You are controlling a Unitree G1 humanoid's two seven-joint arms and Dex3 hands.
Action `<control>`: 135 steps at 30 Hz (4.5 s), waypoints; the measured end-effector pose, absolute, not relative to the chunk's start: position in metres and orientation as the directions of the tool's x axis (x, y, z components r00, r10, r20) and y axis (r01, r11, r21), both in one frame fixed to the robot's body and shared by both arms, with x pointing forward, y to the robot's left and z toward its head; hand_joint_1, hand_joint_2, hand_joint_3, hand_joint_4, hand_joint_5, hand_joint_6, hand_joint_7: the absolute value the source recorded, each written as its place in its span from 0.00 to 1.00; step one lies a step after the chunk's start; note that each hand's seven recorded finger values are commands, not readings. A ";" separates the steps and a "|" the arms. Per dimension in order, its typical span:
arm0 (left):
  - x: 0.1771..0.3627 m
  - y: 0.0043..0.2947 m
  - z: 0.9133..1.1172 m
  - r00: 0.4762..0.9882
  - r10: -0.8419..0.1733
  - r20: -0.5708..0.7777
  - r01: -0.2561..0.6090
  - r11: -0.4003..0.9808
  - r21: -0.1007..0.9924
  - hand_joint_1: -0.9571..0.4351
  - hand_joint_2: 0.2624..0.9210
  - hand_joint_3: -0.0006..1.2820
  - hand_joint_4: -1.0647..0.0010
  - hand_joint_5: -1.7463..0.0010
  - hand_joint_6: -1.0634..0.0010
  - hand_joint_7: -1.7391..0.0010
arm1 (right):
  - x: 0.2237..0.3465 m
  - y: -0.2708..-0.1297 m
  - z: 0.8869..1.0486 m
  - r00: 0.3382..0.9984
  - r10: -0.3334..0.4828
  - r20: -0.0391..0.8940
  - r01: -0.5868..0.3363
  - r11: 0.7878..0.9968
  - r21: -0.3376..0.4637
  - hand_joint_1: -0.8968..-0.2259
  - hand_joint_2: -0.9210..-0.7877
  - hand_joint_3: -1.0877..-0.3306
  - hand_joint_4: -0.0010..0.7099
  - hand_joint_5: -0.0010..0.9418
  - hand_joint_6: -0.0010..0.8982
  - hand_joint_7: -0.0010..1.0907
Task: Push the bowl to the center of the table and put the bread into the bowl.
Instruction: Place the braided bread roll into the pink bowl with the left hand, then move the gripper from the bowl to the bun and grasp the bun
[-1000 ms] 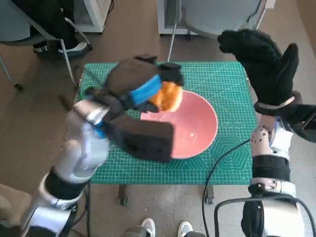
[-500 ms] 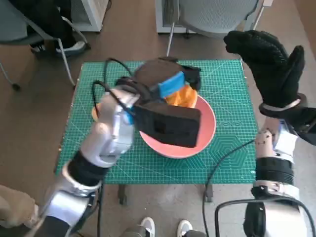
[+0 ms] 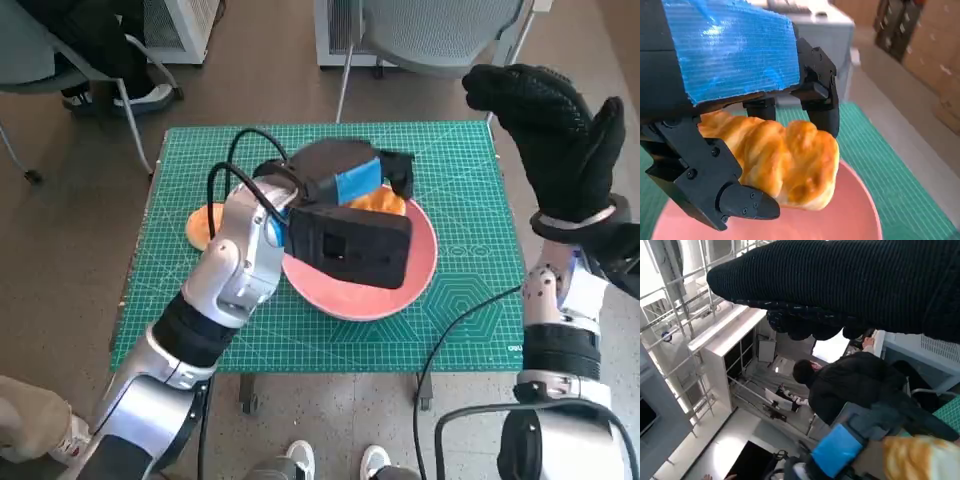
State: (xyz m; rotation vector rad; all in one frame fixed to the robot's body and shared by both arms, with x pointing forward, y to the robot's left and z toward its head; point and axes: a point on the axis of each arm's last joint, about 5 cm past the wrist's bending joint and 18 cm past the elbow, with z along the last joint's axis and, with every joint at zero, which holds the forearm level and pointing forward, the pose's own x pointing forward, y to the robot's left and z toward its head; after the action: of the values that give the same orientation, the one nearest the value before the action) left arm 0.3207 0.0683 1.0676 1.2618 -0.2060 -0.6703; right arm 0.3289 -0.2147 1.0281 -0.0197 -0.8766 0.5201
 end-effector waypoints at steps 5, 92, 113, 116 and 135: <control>0.322 0.074 1.067 0.792 -0.544 -0.277 0.398 0.116 0.910 0.57 0.83 0.13 0.98 0.97 0.79 0.96 | 0.329 -0.214 1.028 0.526 0.440 0.728 -0.425 0.877 -0.223 0.27 0.00 0.39 0.43 0.00 0.42 0.02; 0.321 0.207 1.040 0.938 -0.094 -0.333 0.346 0.221 0.912 0.49 0.71 0.00 1.00 1.00 0.85 1.00 | 0.333 -0.214 1.028 0.532 0.466 0.707 -0.467 0.858 -0.213 0.26 0.00 0.40 0.43 0.00 0.42 0.02; 0.350 0.193 1.004 0.879 0.048 -0.475 0.467 0.118 0.876 0.44 0.73 0.00 1.00 1.00 0.84 1.00 | 0.333 -0.216 1.030 0.530 0.463 0.711 -0.462 0.860 -0.215 0.26 0.00 0.41 0.44 0.00 0.42 0.02; 0.352 0.191 1.001 0.872 0.059 -0.486 0.478 0.112 0.871 0.44 0.73 0.00 1.00 1.00 0.84 1.00 | 0.332 -0.216 1.031 0.529 0.463 0.711 -0.462 0.860 -0.216 0.26 0.00 0.42 0.44 0.00 0.42 0.02; 0.356 0.185 0.978 0.858 0.135 -0.496 0.485 0.105 0.868 0.60 0.81 0.02 0.74 0.95 0.74 0.98 | 0.329 -0.218 1.033 0.523 0.467 0.713 -0.463 0.858 -0.223 0.28 0.00 0.44 0.44 0.00 0.42 0.02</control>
State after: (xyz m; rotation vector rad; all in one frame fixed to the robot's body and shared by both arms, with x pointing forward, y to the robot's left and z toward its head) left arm 0.3559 0.1855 0.9778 1.4612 0.5248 -0.2763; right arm 0.3292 -0.2176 1.0332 -0.0059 -0.8553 0.5568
